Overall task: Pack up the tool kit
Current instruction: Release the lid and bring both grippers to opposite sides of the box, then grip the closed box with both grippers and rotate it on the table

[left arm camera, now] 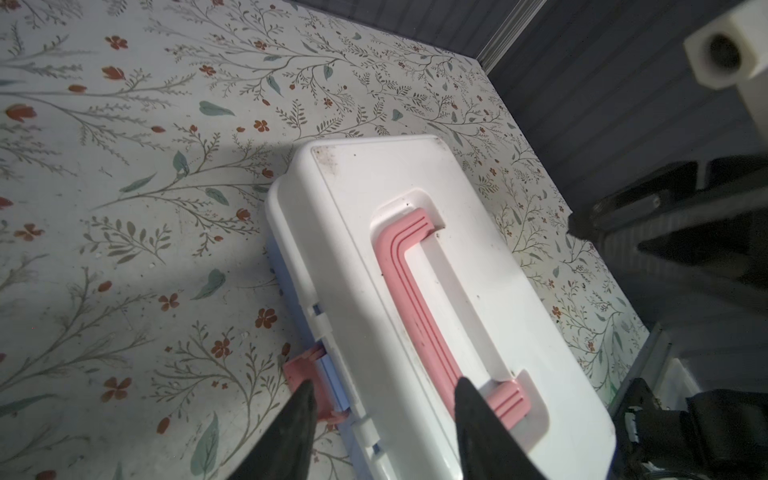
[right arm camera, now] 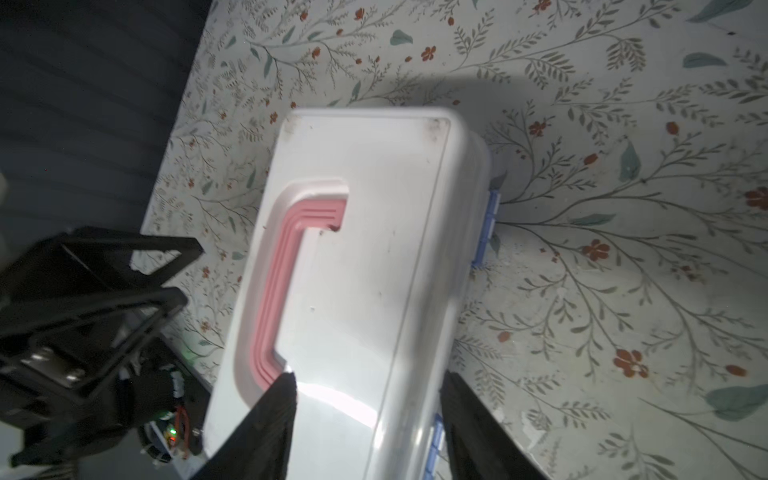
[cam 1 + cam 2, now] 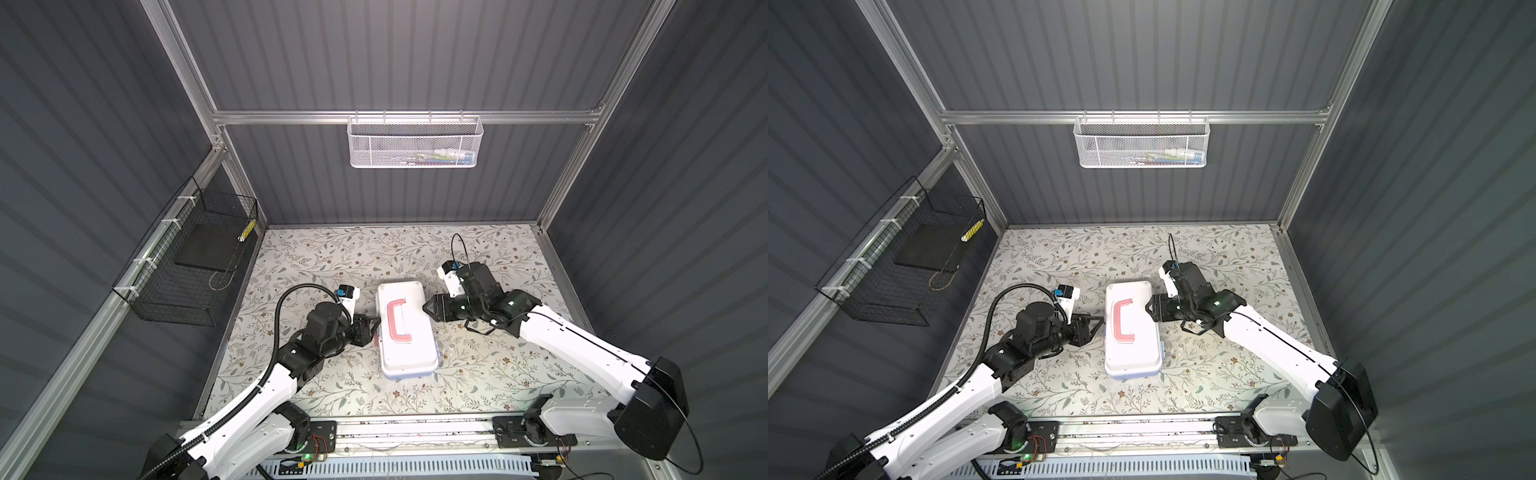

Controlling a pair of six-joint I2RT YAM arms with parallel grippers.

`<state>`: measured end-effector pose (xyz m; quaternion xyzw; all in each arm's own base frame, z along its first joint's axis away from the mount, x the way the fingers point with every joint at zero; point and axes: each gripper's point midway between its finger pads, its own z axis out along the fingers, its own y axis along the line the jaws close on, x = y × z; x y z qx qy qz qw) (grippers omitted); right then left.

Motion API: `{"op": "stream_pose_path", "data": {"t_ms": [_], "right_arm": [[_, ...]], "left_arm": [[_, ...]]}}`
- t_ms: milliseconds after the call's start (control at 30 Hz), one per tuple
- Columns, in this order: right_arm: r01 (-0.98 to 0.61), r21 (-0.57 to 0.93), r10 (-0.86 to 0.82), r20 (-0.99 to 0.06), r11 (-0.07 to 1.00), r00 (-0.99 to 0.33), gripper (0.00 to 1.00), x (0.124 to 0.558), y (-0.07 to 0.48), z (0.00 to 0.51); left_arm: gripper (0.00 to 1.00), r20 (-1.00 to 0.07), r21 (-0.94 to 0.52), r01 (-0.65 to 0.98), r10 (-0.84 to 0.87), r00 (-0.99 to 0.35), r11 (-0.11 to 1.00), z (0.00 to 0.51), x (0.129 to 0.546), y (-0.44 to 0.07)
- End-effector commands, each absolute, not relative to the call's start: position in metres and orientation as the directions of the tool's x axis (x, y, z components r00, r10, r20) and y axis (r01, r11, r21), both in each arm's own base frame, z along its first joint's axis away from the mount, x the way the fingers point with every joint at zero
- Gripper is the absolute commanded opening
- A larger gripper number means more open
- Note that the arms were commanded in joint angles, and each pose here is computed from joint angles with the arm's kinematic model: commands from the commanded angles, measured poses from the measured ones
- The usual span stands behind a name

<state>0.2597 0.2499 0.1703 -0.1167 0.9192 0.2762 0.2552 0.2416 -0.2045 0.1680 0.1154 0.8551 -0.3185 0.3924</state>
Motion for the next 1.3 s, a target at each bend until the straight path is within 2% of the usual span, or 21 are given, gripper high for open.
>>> {"op": "stream_pose_path", "data": {"t_ms": [0, 67, 133, 267, 467, 567, 833, 1067, 1267], "right_arm": [[-0.375, 0.438, -0.067, -0.573, 0.817, -0.817, 0.69, 0.262, 0.247, 0.165], [-0.304, 0.451, -0.018, -0.536, 0.839, -0.844, 0.71, 0.265, 0.237, 0.151], [-0.276, 0.507, 0.017, -0.499, 0.817, -0.866, 0.72, 0.265, 0.235, 0.144], [-0.277, 0.528, 0.028, -0.498, 0.803, -0.867, 0.73, 0.267, 0.237, 0.139], [-0.332, 0.550, -0.016, -0.501, 0.766, -0.865, 0.75, 0.272, 0.252, 0.136], [-0.366, 0.588, -0.049, -0.483, 0.721, -0.874, 0.75, 0.273, 0.265, 0.137], [-0.367, 0.575, -0.083, -0.459, 0.731, -0.885, 0.75, 0.284, 0.273, 0.126], [-0.368, 0.605, -0.101, -0.429, 0.706, -0.898, 0.75, 0.288, 0.285, 0.119], [-0.368, 0.634, -0.112, -0.407, 0.680, -0.907, 0.75, 0.292, 0.295, 0.118]], "left_arm": [[0.65, -0.743, -0.445, 0.450, -0.039, -0.668, 0.774, 0.182, 0.246, -0.209], [0.68, -0.730, -0.456, 0.454, -0.030, -0.683, 0.766, 0.182, 0.250, -0.215], [0.72, -0.714, -0.465, 0.448, -0.024, -0.700, 0.764, 0.178, 0.253, -0.220], [0.75, -0.689, -0.475, 0.420, -0.029, -0.724, 0.773, 0.165, 0.256, -0.221], [0.75, -0.646, -0.480, 0.381, -0.024, -0.763, 0.790, 0.139, 0.259, -0.223], [0.72, -0.635, -0.492, 0.378, -0.027, -0.772, 0.784, 0.133, 0.259, -0.227], [0.63, -0.597, -0.483, 0.375, 0.017, -0.802, 0.791, 0.117, 0.253, -0.234], [0.59, -0.592, -0.422, 0.403, 0.090, -0.801, 0.812, 0.111, 0.239, -0.247], [0.57, -0.599, -0.452, 0.421, 0.082, -0.796, 0.786, 0.119, 0.232, -0.262]]}}
